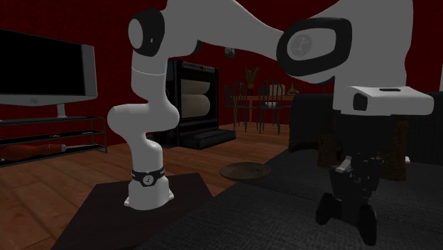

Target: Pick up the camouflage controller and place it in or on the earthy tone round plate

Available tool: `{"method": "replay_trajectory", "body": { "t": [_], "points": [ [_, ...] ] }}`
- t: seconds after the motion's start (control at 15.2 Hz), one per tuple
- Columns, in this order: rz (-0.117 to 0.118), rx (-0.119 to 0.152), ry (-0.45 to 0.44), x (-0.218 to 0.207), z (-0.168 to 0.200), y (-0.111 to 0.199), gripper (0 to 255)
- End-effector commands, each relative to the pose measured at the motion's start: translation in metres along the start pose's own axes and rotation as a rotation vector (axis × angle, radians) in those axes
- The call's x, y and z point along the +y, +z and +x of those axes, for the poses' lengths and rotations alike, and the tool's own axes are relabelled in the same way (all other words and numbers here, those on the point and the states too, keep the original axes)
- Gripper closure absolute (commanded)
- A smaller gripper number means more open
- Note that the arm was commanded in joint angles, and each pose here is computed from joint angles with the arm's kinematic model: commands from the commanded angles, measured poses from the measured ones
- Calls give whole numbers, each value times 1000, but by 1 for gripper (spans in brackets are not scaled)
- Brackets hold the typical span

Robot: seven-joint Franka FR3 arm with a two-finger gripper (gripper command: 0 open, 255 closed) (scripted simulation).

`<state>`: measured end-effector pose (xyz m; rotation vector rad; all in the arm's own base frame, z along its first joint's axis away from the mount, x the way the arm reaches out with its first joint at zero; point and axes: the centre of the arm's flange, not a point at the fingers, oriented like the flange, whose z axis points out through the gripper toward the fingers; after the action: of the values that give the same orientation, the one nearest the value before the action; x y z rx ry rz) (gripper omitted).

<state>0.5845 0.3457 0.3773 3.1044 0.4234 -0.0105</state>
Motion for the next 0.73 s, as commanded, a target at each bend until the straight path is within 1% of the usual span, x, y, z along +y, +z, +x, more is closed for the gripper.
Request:
{"method": "replay_trajectory", "body": {
  "t": [0.0, 0.66],
  "points": [
    [0, 0, 0, 1, -1, -11, 255],
    [0, 0, 0, 1, -1, -64, 255]
  ]
}}
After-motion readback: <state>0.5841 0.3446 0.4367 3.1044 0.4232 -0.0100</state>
